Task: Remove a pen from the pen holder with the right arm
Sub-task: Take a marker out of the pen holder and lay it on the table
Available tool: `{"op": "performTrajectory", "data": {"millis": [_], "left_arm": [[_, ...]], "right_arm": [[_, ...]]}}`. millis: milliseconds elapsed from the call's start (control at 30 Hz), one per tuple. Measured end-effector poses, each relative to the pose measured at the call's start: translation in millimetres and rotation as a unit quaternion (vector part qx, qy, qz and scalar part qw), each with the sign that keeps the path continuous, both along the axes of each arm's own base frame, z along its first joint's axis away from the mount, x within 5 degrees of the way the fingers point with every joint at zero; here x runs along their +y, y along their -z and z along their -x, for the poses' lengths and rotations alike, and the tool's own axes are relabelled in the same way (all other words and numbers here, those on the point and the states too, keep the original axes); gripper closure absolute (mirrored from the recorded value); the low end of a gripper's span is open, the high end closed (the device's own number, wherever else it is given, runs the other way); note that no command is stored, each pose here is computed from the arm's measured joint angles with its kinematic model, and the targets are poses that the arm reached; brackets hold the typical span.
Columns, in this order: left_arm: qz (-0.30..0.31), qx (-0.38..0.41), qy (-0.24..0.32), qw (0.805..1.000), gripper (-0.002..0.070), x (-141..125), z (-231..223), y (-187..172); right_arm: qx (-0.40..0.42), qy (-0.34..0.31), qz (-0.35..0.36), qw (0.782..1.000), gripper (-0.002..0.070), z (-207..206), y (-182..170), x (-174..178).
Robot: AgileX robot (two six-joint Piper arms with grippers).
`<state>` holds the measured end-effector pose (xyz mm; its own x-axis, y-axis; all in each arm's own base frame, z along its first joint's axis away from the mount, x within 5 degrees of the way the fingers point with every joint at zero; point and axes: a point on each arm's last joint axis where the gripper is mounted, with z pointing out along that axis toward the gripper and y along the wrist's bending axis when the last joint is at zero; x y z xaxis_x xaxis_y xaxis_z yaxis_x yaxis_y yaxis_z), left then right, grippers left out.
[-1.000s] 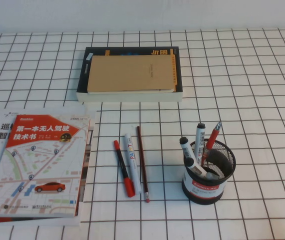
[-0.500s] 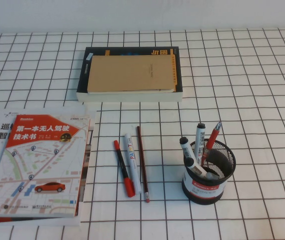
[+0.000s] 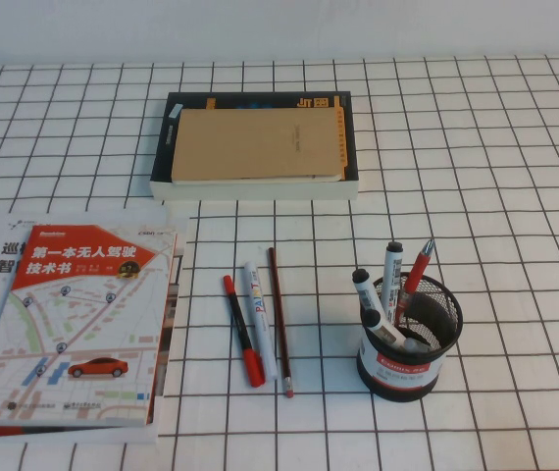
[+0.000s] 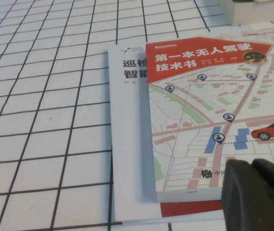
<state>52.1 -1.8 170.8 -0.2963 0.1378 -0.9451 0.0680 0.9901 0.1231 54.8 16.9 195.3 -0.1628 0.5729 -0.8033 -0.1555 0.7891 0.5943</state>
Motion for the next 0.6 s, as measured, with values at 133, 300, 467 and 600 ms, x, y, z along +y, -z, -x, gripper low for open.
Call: {"op": "performTrajectory", "data": {"millis": [133, 300, 467, 600], "left_arm": [[0.0, 0.0, 0.0, 1.0, 0.0679, 0, 0, 0], [0.0, 0.0, 0.0, 1.0, 0.0679, 0, 0, 0], [0.0, 0.0, 0.0, 1.0, 0.0679, 0, 0, 0], [0.0, 0.0, 0.0, 1.0, 0.0679, 0, 0, 0]], "right_arm": [[0.0, 0.003, -0.046, 0.999, 0.0692, 0, -2, 0], [-0.002, 0.006, -0.055, 0.998, 0.0692, 0, -3, -1], [0.0, 0.004, -0.071, 0.997, 0.0692, 0, -3, 0], [0.012, -0.026, -0.069, 0.997, 0.0692, 1, -12, 5]]}}
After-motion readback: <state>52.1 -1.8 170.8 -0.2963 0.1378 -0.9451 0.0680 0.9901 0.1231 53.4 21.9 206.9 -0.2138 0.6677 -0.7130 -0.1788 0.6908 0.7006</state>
